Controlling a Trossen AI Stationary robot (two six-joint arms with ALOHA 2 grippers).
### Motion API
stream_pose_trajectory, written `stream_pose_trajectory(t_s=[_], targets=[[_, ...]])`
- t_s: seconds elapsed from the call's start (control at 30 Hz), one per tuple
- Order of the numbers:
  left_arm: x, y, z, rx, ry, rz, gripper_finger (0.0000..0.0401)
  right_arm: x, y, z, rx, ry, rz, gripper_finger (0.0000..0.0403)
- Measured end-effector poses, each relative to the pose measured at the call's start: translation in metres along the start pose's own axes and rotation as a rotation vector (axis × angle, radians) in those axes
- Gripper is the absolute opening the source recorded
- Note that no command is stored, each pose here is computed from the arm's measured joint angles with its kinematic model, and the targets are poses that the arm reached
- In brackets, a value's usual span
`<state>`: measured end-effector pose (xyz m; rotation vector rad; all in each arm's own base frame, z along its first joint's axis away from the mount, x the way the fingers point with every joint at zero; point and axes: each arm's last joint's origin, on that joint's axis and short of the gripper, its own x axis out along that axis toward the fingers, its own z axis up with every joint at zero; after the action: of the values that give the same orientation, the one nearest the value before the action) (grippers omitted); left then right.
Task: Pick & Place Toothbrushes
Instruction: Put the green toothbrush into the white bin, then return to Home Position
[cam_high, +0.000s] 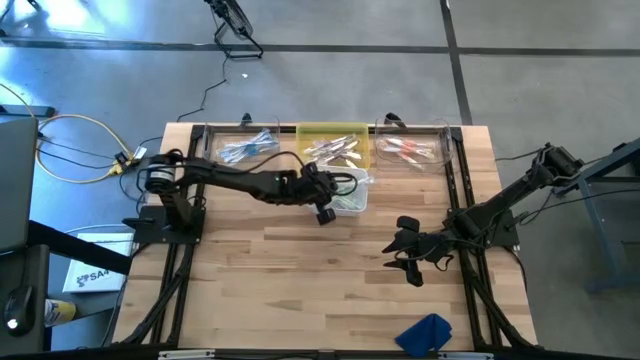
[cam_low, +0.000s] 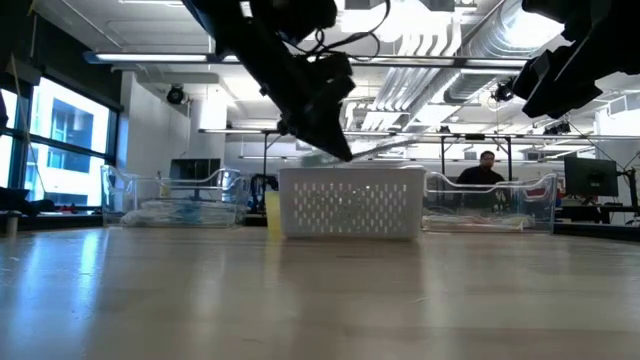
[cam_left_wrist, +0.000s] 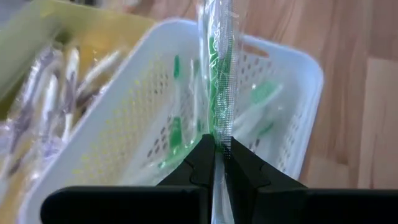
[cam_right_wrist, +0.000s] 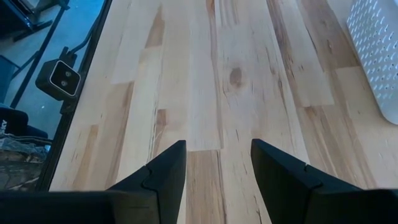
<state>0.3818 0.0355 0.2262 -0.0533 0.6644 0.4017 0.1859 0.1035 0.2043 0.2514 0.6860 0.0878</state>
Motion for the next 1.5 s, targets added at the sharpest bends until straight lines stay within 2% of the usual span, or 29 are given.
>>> stream_pose_trajectory(t_s=[0.5,0.8,0.97,1.1,1.33,1.5], targets=[[0.0083,-0.0018,-0.0028,0.0,0.0,-0.007,0.0024,0.0,-0.001,-0.0011,-0.004,0.007,-0.017,0.0174],[0.0083,-0.0019,-0.0023,0.0,-0.006,-0.007,0.0105,-0.0001,-0.001,-0.001,-0.004,0.006,-0.017,0.0174],[0.0083,-0.0019,-0.0022,0.001,-0.006,-0.007,0.0126,-0.0001,-0.001,-0.001,-0.003,0.006,-0.017,0.0174],[0.0083,-0.002,-0.0023,0.001,-0.005,-0.01,0.0129,0.0,-0.001,-0.001,-0.003,0.007,-0.017,0.0174],[0.0082,-0.004,-0.0026,0.004,0.004,-0.079,0.0128,-0.0001,-0.001,-0.001,-0.004,0.006,-0.017,0.0174],[0.0053,-0.0047,0.0008,0.022,-0.016,-0.12,0.0088,-0.0001,-0.001,-0.001,-0.004,0.006,-0.017,0.0174]])
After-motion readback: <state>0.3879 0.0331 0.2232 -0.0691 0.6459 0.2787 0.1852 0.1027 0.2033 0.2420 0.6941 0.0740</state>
